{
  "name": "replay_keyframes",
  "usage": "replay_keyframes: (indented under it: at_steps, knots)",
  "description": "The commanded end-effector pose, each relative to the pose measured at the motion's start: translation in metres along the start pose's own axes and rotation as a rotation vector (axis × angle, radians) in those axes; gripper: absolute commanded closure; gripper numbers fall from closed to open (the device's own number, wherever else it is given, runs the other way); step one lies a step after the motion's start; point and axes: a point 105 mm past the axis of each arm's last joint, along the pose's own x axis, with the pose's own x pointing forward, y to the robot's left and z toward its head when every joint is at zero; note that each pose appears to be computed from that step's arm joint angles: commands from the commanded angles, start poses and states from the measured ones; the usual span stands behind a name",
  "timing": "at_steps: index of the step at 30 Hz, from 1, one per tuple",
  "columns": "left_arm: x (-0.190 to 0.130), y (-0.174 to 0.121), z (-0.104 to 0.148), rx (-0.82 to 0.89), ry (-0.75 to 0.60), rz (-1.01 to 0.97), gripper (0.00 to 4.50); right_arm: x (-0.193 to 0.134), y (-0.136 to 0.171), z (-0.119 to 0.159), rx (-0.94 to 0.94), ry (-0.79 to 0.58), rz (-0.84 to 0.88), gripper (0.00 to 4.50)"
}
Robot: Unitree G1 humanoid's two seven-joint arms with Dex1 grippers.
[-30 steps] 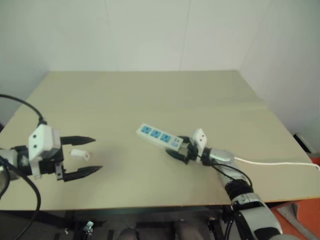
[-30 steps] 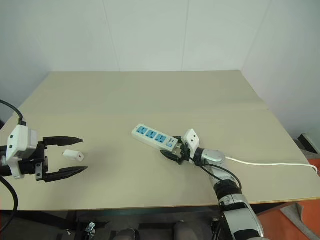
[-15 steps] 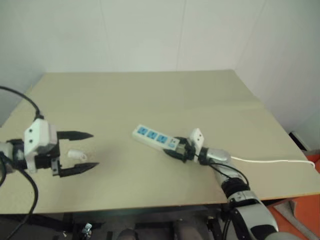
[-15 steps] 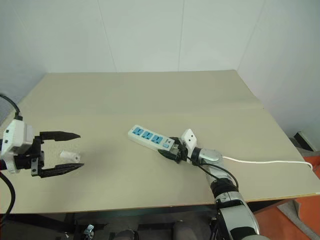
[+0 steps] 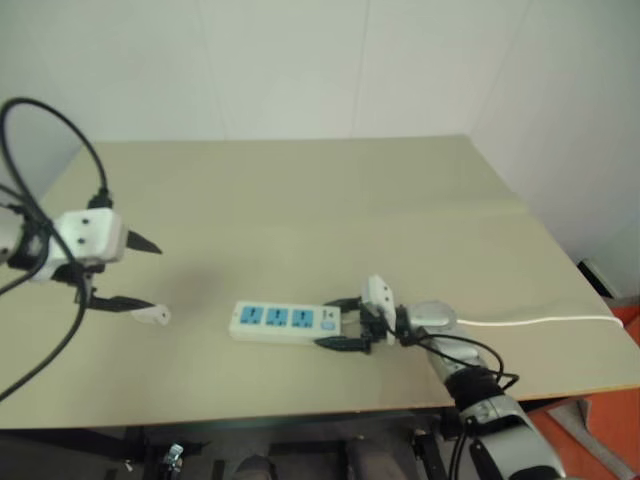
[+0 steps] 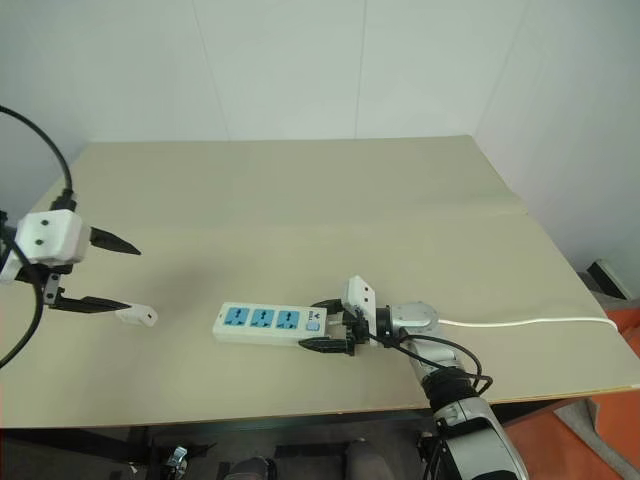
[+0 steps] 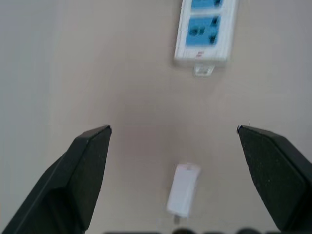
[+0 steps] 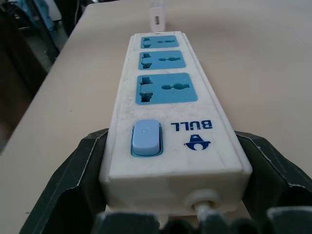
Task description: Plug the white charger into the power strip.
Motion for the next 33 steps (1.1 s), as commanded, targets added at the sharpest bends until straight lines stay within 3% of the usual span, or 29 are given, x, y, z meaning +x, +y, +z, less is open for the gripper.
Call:
replay_keyframes:
  at_steps: [1, 4, 11, 33]
  knots:
    - [0.004, -0.002, -0.016, 0.05, 0.13, -0.1, 0.0, 0.009, 0.008, 0.014, -0.037, -0.047, 0.041, 1.07]
    - [0.016, 0.002, -0.03, 0.086, 0.225, -0.17, 0.0, 0.012, 0.011, 0.013, -0.031, -0.049, 0.038, 1.07]
    - [0.039, 0.009, -0.04, 0.118, 0.277, -0.258, 0.0, 0.012, 0.012, 0.014, -0.023, -0.056, 0.011, 1.07]
    - [0.106, -0.007, -0.052, 0.197, 0.318, -0.387, 0.0, 0.007, 0.009, 0.016, -0.019, -0.065, -0.045, 1.07]
